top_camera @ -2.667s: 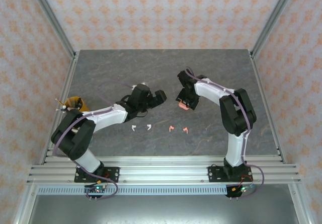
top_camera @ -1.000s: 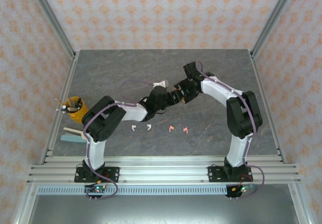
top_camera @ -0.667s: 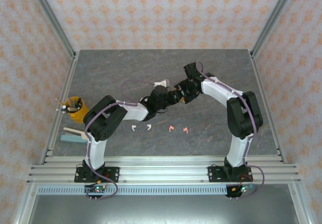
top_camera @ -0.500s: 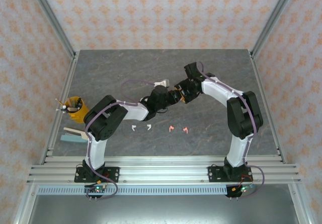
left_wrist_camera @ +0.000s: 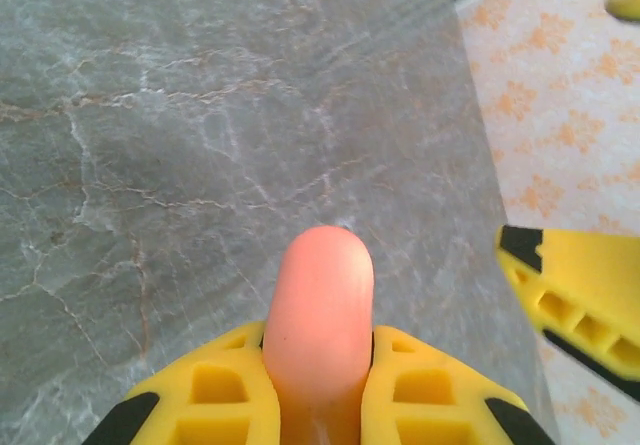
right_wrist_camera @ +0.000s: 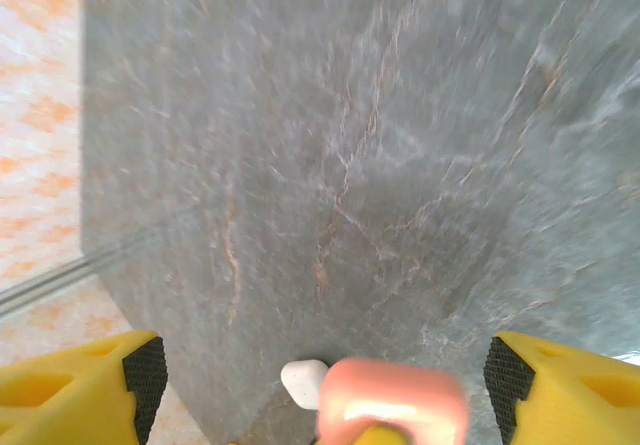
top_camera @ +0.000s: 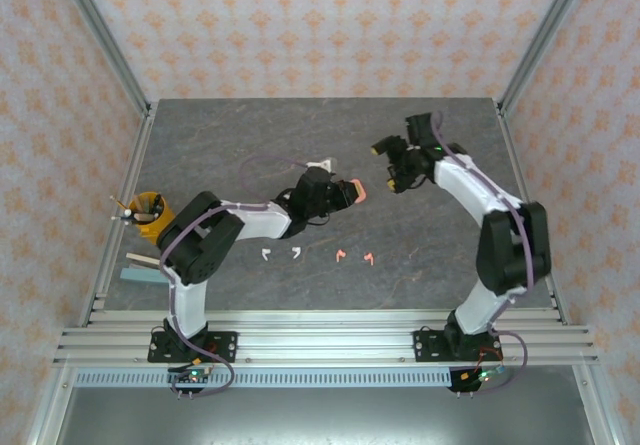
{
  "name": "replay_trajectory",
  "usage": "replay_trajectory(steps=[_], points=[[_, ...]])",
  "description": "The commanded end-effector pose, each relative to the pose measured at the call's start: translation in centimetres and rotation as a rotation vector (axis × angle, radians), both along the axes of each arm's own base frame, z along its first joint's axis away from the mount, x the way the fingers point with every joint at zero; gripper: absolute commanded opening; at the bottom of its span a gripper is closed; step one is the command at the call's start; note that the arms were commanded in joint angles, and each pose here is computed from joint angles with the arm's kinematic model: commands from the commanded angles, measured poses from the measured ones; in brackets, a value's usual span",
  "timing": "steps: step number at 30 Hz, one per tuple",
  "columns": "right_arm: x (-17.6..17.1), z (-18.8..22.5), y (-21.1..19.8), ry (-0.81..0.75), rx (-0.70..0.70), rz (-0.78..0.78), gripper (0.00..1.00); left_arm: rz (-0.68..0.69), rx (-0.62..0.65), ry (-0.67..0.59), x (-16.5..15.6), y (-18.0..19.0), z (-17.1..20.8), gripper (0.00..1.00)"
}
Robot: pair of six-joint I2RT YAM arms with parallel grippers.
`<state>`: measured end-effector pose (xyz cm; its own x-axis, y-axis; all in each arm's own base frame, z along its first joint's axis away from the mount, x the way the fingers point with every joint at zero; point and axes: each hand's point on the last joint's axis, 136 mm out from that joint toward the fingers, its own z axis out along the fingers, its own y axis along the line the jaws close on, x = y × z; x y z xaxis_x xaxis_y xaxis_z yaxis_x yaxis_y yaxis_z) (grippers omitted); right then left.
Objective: Insert the wireless bluetooth earbuds into the charging case
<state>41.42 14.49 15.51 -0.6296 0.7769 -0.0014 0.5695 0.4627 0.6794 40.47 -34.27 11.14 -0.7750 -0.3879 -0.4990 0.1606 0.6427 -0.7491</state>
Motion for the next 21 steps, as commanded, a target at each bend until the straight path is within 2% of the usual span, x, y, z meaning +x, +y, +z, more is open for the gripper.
replay_trajectory(steps=[1,5,9,13,21], points=[[-1.3,2.3,-0.5,-0.207,-0.049,0.159,0.84,-0.119,-0.007,-0.09,-0.5,1.6,5.6,0.0],[-3.9,4.2,0.4,-0.425,-0.08,0.334,0.84,-0.228,-0.033,-0.093,-0.7,3.4,8.1,0.0],[-6.0,5.1,2.0,-0.56,-0.01,0.445,0.84,-0.323,-0.059,-0.08,-1.1,4.2,9.6,0.0],[-6.8,5.5,3.5,-0.602,0.043,0.505,0.82,-0.393,-0.047,-0.063,-1.8,3.8,10.1,0.0],[-6.7,4.9,6.3,-0.592,0.04,0.577,0.8,-0.397,-0.075,-0.062,-1.5,3.4,10.6,0.0]])
